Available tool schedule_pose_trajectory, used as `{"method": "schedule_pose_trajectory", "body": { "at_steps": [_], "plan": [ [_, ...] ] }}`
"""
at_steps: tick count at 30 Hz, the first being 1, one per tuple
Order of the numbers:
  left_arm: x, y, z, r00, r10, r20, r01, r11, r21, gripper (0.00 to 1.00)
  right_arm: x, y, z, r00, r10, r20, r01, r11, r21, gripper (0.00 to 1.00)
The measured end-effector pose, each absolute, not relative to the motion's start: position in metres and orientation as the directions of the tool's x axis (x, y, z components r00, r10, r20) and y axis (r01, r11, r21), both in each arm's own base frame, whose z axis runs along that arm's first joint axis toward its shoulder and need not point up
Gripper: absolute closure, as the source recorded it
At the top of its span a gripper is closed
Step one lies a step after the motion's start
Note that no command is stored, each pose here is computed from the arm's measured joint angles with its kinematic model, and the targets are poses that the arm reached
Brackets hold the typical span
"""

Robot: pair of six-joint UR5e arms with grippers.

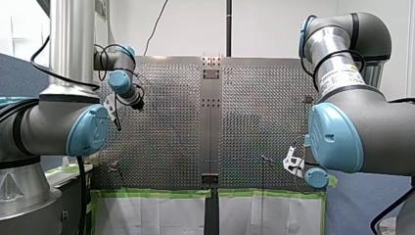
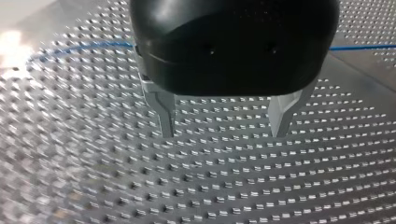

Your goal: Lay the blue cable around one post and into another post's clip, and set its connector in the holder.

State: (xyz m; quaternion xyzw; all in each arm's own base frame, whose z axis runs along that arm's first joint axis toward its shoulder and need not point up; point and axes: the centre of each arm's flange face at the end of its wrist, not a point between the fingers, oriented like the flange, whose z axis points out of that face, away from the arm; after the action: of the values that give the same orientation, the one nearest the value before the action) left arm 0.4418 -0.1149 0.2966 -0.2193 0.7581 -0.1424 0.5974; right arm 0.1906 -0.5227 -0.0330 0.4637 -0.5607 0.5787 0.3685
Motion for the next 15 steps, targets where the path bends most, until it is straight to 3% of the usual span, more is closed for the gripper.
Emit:
{"method": "schedule_pose_trajectory", "body": {
  "at_steps": [15],
  "plan": [
    [0.432, -0.104, 0.394, -0.059, -0.383, -0.922, -0.195, 0.910, -0.365, 0.00, 0.192, -0.523, -0.033, -0.304, -0.097, 0.948, -0.944, -0.105, -0.313, 1.00]
  ]
}}
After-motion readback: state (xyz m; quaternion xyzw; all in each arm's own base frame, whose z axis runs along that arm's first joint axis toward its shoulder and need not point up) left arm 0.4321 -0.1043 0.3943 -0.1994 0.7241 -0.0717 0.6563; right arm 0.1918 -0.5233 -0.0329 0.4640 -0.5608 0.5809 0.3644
